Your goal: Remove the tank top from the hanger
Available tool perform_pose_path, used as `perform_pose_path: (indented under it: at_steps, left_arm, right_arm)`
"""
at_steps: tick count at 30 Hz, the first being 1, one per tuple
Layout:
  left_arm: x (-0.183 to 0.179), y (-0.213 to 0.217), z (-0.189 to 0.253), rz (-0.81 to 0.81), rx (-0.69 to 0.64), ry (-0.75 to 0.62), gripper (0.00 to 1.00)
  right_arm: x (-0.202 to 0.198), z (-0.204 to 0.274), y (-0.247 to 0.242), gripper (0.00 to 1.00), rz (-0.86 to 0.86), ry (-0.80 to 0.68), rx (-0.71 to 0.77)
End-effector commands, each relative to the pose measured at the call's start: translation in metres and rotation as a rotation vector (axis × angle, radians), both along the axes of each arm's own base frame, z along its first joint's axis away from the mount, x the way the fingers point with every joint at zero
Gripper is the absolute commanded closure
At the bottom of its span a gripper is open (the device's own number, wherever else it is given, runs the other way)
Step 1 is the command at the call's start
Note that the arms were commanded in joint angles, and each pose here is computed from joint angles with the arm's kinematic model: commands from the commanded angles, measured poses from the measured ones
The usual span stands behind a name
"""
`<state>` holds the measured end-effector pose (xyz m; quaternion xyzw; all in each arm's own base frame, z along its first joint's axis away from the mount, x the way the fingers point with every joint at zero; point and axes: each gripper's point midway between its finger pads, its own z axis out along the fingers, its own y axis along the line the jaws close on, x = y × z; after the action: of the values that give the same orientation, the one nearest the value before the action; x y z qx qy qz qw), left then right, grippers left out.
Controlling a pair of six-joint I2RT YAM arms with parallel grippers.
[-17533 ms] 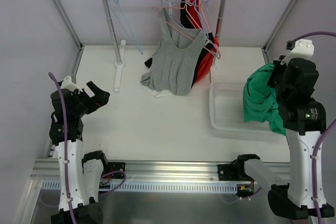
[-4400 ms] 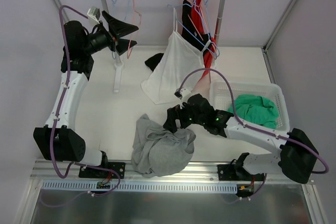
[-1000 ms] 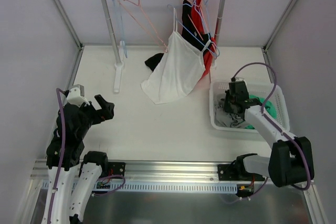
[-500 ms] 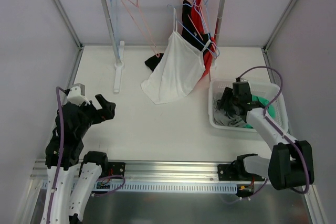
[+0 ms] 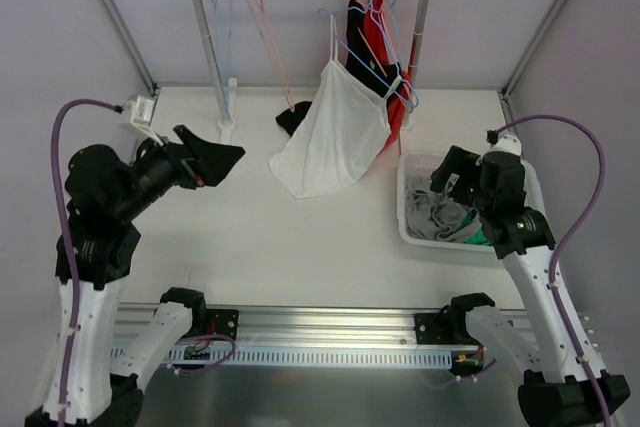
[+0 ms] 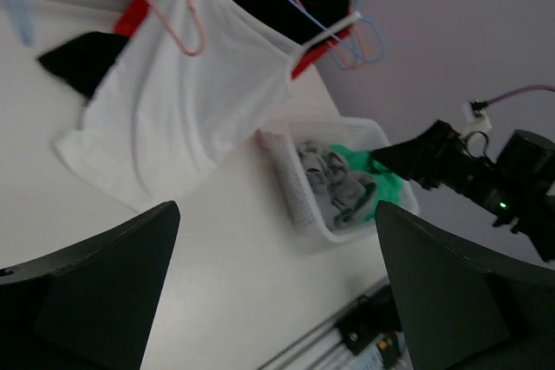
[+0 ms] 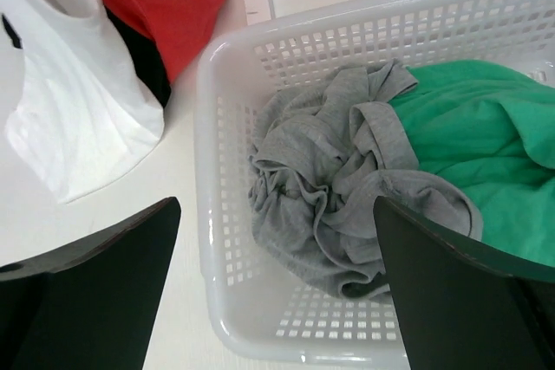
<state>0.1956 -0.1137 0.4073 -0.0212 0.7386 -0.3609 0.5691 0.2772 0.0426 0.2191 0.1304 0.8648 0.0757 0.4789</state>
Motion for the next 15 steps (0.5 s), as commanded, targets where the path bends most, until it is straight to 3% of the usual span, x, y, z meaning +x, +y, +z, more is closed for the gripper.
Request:
perform_pose_path:
  at_steps: [1, 3, 4, 5, 10, 15]
  left_arm:
    - [0.015, -0.054, 0.019, -0.226, -0.13, 0.042, 0.01]
    - [0.047, -0.077, 0.013, -0.192, -0.093, 0.074, 0.01]
    - [0.039, -0.1, 0.031, -0.266, -0.092, 0.041, 0.01]
    - [0.058, -0.121, 0.018, -0.285, -0.07, 0.094, 0.01]
    - [0.104, -0.179, 0.051, -0.354, -0.138, 0.051, 0.01]
    - [0.17, -0.227, 0.035, -0.353, -0.179, 0.096, 0.01]
  right_arm:
    - [-0.018, 0.032, 0.001, 0.0, 0.038, -0.081, 0.014]
    - [-0.028, 0.041, 0.007, 0.0, 0.067, -0.122, 0.054]
    - [-0.032, 0.043, 0.016, 0.0, 0.112, -0.131, 0.084]
    - [-0.036, 0.045, 0.018, 0.0, 0.125, -0.141, 0.095]
    - [-0.062, 0.046, 0.035, 0.0, 0.199, -0.191, 0.207]
    - [-0.077, 0.026, 0.042, 0.0, 0.224, -0.191, 0.27]
